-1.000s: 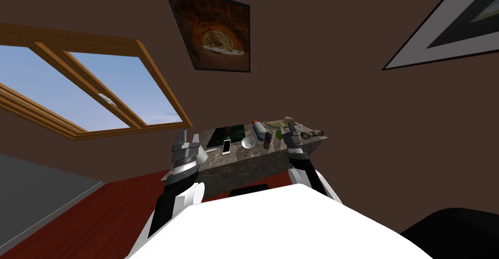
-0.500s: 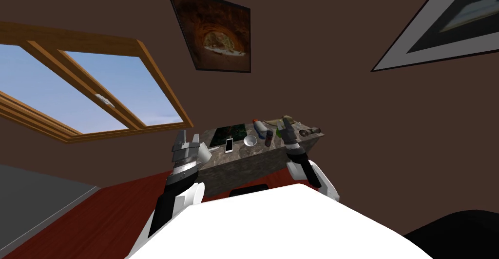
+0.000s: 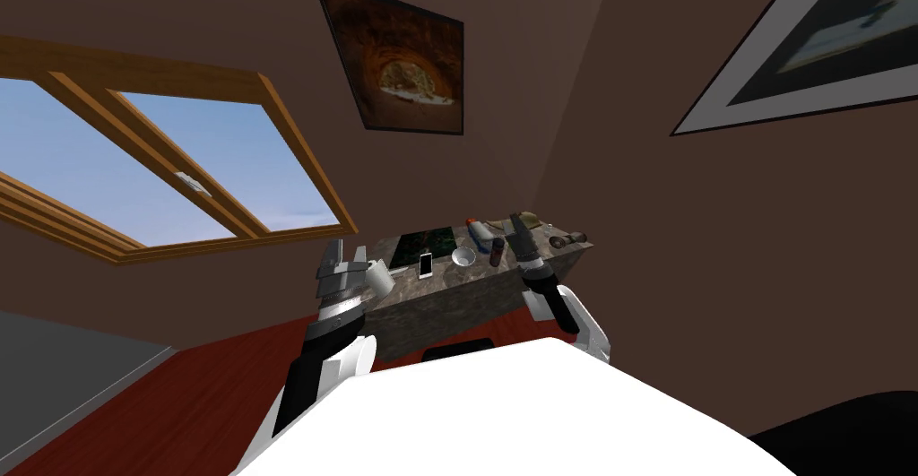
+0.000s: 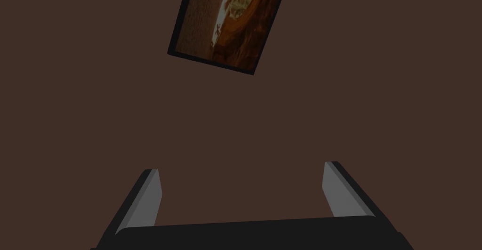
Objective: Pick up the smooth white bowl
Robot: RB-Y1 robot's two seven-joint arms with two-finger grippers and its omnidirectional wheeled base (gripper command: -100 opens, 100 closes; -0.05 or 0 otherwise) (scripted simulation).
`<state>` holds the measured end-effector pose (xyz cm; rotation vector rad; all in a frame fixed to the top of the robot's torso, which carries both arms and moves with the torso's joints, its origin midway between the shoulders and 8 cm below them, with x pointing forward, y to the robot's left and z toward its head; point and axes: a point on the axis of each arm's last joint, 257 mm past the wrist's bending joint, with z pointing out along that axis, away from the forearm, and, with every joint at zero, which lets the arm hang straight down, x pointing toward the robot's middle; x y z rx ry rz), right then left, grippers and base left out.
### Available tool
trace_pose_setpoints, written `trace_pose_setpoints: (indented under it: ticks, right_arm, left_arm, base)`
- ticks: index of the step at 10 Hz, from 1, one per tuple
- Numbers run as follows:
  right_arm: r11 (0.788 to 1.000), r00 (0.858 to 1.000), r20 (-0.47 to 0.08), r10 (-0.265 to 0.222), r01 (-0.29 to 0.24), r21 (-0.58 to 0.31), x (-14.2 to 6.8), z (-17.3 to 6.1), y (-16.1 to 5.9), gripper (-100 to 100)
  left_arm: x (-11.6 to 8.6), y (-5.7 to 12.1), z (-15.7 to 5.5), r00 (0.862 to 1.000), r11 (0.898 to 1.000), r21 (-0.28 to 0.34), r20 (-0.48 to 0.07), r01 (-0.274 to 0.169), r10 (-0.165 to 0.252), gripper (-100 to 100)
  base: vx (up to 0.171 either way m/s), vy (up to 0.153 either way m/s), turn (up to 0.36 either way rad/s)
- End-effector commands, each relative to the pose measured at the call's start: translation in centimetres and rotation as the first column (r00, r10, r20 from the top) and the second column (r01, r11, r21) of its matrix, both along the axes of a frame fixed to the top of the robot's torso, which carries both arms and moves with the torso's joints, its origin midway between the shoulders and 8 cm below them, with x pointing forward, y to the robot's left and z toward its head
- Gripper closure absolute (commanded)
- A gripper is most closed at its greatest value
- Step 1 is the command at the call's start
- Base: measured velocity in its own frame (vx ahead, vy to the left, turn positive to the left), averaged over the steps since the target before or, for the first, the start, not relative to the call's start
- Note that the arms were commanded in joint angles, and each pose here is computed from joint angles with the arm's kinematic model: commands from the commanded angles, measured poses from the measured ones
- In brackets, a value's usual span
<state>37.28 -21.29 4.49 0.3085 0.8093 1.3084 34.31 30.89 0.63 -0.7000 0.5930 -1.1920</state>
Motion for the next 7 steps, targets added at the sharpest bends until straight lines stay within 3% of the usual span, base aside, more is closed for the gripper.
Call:
trace_pose_setpoints:
  ticks: [1,4,5,6,7]
  right_arm:
    - [0.998,0.999,0.036,0.025,-0.023,-0.053,0.2,0.8,1.6,-100]
    - [0.992,0.997,0.067,0.044,-0.036,-0.119,0.4,1.3,3.4,-100]
    - [0.985,0.992,0.097,0.075,-0.059,-0.16,0.5,1.9,4.9,-100]
    - [0.983,0.993,0.098,0.069,-0.051,-0.179,0.5,1.7,5.2,-100]
    - [0.973,0.987,0.126,0.104,-0.075,-0.219,0.6,2.3,6.8,-100]
  left_arm:
    - [0.0,0.0,0.0,1.0,1.0,0.0,0.0,0.0,0.0,0]
    - [0.0,0.0,0.0,1.0,1.0,0.0,0.0,0.0,0.0,0]
    - [0.0,0.0,0.0,1.0,1.0,0.0,0.0,0.0,0.0,0]
    - [0.0,0.0,0.0,1.0,1.0,0.0,0.0,0.0,0.0,0]
    - [0.0,0.0,0.0,1.0,1.0,0.0,0.0,0.0,0.0,0]
  base:
    - [-0.022,0.064,-0.05]
    - [-0.027,0.061,-0.031]
    - [-0.04,0.053,-0.054]
    - [-0.032,0.057,-0.024]
    - [-0.029,0.071,-0.056]
